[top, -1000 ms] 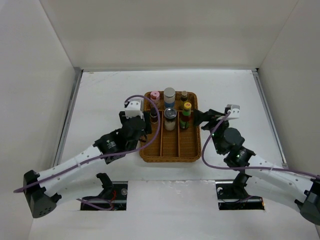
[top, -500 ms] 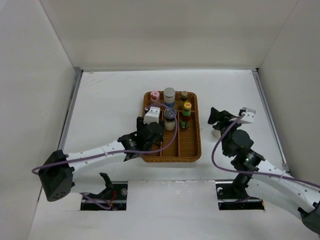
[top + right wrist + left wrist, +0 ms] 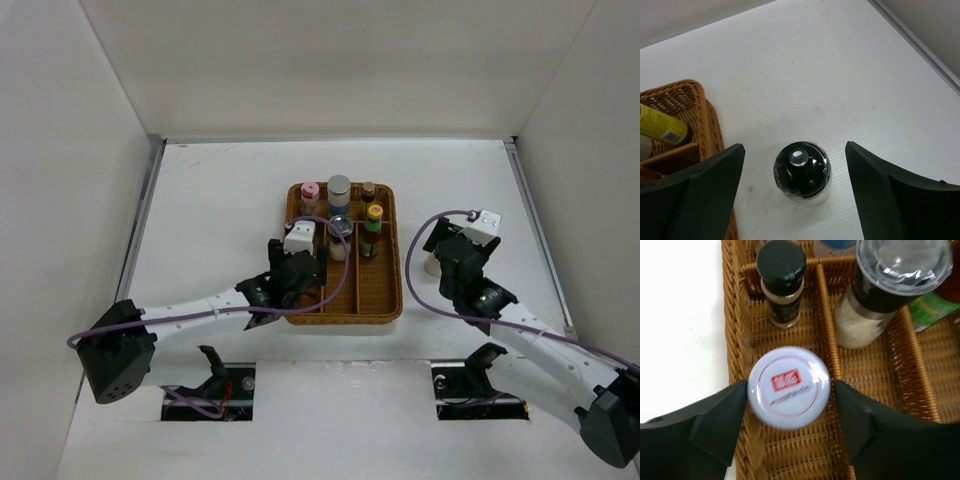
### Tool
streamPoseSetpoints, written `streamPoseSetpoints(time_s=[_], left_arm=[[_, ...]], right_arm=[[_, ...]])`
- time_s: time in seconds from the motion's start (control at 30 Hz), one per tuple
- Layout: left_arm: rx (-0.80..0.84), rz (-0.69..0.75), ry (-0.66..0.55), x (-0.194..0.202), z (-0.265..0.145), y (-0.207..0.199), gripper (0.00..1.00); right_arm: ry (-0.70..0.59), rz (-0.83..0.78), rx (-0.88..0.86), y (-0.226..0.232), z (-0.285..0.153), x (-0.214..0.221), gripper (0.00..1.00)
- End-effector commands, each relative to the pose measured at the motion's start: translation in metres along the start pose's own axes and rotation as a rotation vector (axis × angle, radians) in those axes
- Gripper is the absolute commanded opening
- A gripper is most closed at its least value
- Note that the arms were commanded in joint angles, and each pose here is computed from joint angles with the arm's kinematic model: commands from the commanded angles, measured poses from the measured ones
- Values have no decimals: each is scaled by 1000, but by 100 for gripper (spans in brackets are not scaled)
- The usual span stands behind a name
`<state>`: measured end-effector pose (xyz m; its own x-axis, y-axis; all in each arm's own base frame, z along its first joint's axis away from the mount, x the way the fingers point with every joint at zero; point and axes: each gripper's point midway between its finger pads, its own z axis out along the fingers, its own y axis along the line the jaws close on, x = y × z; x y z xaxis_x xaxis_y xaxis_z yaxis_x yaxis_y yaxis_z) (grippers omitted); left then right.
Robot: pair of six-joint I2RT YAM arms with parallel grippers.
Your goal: Organize the condiment bottles
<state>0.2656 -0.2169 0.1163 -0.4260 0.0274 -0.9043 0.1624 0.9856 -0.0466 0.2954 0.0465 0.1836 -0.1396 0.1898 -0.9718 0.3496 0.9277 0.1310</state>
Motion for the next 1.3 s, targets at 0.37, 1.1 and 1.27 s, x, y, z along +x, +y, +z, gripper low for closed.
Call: streamPoseSetpoints(time_s=[0.37, 1.1, 1.27], left_arm=[[144, -268, -351, -95, -33, 12, 90], [150, -292, -354, -86, -22, 19, 90], [116, -318, -372, -92, -23, 30, 90]], right_arm=[[154, 57, 45, -9, 18, 33, 91], [181, 66, 9, 3, 25, 40, 54], [81, 62, -85, 27, -6, -9, 47]])
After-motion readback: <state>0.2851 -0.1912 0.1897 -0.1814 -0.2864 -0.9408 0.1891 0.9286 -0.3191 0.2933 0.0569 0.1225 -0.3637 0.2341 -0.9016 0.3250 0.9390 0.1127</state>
